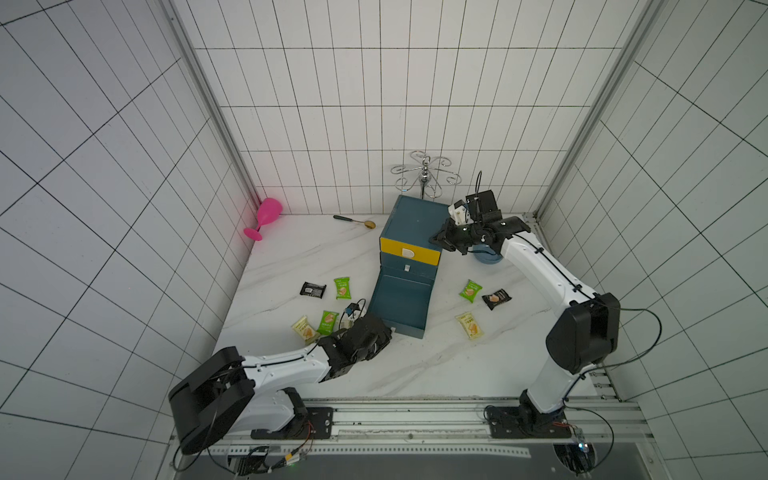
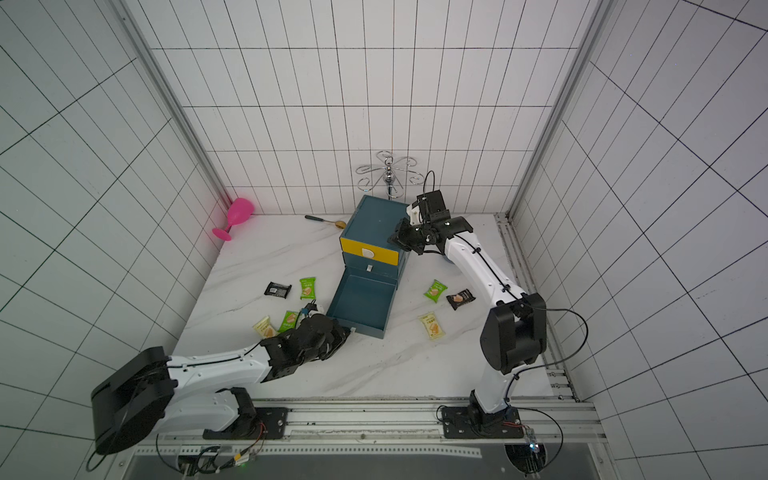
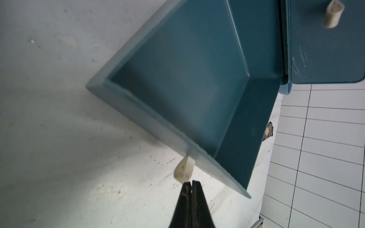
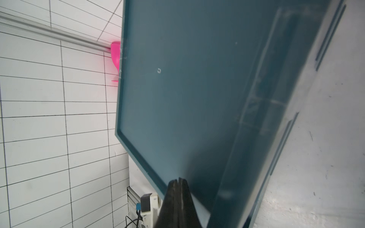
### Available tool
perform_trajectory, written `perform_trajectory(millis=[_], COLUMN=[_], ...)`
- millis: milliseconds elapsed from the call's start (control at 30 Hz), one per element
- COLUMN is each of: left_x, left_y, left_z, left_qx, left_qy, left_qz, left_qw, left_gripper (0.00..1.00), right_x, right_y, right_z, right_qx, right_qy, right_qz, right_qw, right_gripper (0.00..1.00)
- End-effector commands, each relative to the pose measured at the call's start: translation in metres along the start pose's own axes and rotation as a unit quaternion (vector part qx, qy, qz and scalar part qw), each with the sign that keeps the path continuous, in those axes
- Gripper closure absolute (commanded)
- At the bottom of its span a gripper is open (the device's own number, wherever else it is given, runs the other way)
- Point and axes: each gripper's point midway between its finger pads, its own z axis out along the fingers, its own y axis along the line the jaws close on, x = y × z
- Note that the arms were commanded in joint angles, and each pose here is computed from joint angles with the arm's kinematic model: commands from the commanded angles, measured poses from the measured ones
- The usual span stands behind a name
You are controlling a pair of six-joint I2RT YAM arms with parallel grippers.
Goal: Take the cookies out of the drawer
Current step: Close the drawer in the storage box.
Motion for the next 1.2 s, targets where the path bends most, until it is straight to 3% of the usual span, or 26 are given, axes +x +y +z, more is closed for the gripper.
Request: perform_trajectory(millis=[0, 400, 833, 1167], left_x=[-0.008, -0.032, -0.063, -0.098], left_y=[-0.031, -0.051, -0.092, -0.11], left_z=[0.013, 0.064, 0.105, 0.095], left_qx=[0.041, 0.021, 0.05, 0.071], left_qy=[0.007, -0.015, -0.049, -0.142], left_qz=[0.007, -0.003, -0.018, -0.05], left_qw=[0.999, 1.0, 0.997, 0.986], left_gripper=[0.98, 1.0, 0.99, 1.0], right_x=[-0.003, 0.017, 0.025, 0.028], right_y=[-0.008, -0.033, -0.048, -0.049], right_z=[-0.003, 0.001, 0.003, 0.005], right_qx=[0.027, 0.07, 0.078, 0.073], right_qy=[0.007, 0.048, 0.07, 0.079], right_qz=[-0.015, -0.021, -0.019, -0.019], right_qw=[1.0, 0.996, 0.994, 0.994], right_gripper=[1.0, 1.0, 1.0, 1.0])
